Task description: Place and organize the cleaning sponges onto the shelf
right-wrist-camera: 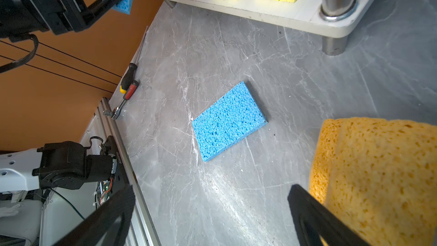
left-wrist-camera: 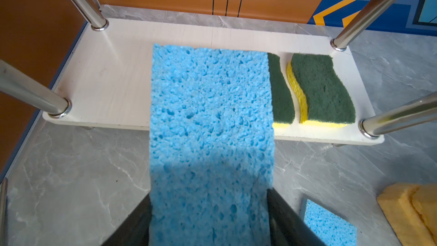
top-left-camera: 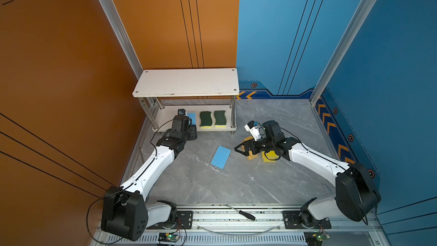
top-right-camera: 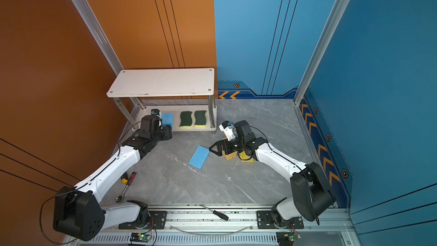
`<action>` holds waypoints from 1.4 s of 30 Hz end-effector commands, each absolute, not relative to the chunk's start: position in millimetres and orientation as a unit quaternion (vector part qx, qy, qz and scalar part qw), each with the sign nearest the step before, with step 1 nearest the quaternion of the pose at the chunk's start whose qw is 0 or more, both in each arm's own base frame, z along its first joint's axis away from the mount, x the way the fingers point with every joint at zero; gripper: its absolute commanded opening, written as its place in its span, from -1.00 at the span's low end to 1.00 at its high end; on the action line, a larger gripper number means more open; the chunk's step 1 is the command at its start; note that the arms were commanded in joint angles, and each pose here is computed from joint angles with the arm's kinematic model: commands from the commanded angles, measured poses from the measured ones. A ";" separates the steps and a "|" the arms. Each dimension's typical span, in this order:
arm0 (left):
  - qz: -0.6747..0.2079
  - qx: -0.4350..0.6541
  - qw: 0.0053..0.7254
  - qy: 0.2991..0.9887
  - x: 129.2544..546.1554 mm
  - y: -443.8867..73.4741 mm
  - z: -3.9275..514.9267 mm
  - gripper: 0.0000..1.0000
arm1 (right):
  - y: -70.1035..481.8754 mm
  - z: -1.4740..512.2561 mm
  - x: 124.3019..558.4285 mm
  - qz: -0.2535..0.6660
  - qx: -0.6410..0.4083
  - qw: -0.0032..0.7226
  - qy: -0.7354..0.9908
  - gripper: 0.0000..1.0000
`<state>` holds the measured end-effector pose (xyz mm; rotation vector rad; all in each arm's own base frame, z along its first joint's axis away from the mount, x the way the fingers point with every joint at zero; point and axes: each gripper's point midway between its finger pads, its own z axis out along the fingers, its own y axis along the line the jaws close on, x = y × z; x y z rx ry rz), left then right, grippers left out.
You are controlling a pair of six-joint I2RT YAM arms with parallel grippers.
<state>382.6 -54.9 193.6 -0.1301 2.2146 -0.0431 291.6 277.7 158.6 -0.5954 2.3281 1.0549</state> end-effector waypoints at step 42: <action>-0.023 -0.054 0.469 0.881 475.1 -41.2 136.0 0.37 | 265.3 178.6 282.7 0.368 -0.220 0.284 0.858 1.00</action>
